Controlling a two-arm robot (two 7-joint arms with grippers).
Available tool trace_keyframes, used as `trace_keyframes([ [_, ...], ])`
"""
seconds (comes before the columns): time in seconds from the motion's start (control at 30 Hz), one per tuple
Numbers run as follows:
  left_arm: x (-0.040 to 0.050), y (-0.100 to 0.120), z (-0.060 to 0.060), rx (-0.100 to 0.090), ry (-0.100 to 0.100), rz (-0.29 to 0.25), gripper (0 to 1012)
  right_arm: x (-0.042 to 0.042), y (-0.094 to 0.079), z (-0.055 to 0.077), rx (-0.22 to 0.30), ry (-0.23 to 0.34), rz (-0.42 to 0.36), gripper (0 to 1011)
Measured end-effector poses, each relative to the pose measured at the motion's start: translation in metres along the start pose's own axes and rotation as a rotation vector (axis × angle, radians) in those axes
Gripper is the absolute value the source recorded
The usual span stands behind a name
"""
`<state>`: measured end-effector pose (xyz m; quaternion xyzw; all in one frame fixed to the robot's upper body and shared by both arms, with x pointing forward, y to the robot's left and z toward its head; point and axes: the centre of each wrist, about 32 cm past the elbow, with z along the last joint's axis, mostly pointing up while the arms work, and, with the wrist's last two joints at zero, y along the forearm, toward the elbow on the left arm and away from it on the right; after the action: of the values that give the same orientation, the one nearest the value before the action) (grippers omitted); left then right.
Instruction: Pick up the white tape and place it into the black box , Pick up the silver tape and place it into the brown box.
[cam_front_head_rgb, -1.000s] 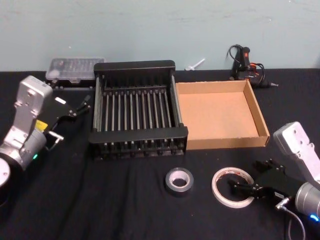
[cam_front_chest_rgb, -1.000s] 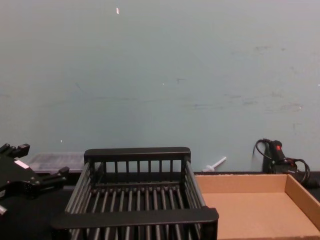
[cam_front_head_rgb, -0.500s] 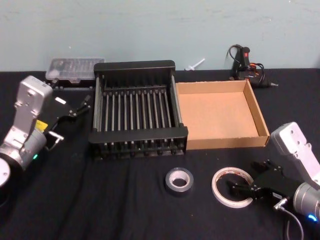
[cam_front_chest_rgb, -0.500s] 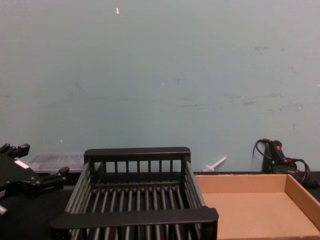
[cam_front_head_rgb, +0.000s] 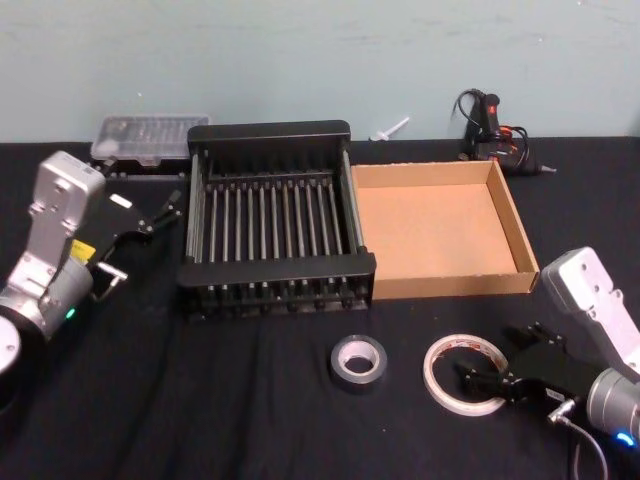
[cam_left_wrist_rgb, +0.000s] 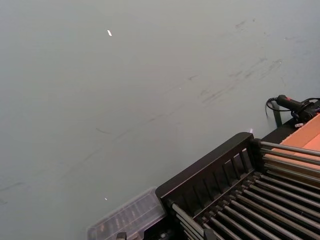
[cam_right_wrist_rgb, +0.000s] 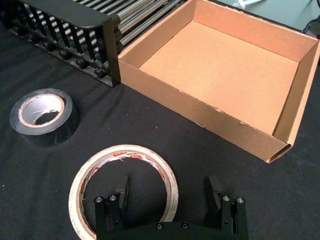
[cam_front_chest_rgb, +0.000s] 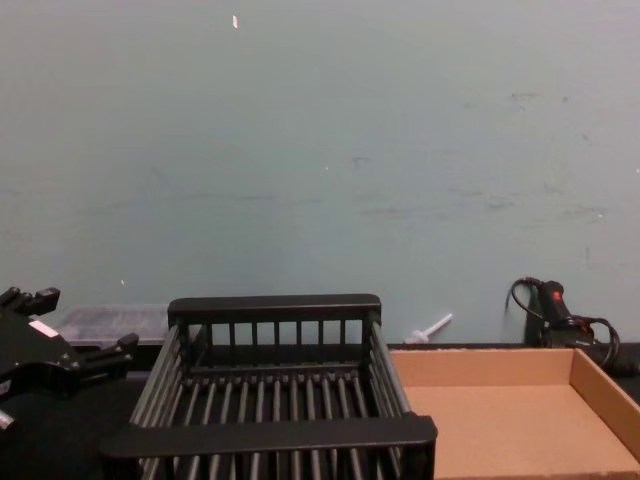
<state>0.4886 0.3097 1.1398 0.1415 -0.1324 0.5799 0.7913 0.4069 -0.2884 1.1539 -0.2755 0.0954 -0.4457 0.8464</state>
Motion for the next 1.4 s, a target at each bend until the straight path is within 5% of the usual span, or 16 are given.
trace_keyframes([
  [0.7,0.0,0.0,0.0,0.0,0.0,0.0,1001,-0.0001,0.0,0.0,0.001,-0.002,0.001,960],
  [1.4,0.0,0.0,0.0,0.0,0.0,0.0,1001,-0.0002,-0.0001,0.0001,0.002,-0.001,0.001,327],
])
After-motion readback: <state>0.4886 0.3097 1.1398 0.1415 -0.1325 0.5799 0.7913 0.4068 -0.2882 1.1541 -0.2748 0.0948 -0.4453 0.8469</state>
